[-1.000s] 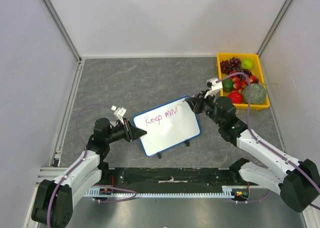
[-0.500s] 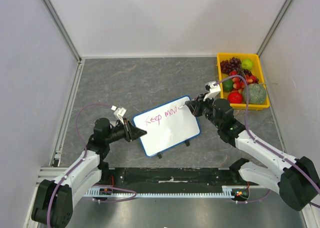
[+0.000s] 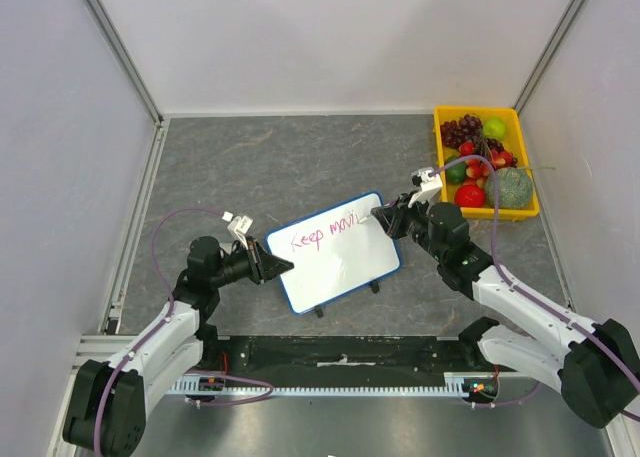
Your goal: Write a sentence on the whiteboard
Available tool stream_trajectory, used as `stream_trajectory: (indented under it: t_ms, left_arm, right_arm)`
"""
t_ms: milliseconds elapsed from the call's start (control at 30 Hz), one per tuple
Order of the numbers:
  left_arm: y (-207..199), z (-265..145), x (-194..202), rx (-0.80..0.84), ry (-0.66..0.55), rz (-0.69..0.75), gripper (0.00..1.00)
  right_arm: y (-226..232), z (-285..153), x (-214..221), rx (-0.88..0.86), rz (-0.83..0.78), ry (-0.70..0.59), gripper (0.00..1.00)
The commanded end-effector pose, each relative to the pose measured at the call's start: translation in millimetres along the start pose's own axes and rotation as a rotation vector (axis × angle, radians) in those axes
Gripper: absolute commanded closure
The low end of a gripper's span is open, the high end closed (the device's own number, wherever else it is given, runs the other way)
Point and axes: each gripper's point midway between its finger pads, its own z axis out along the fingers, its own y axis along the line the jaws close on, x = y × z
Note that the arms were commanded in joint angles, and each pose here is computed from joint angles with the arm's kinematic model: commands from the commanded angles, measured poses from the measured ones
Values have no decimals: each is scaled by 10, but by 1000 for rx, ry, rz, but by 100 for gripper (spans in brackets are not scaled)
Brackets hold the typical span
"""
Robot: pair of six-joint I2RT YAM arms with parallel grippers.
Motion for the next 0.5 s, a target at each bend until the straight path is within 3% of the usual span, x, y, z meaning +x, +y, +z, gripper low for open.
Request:
stream_trajectory:
  t_ms: [0,467]
  left_arm:
    - [110,5,-77,-44,-42,88,98]
    - [106,3,-74,-42,-43,89,98]
  right_arm:
    - [-5,12,-96,8,-3,-28,100]
    - [36,93,-386,23,-18,-85,100]
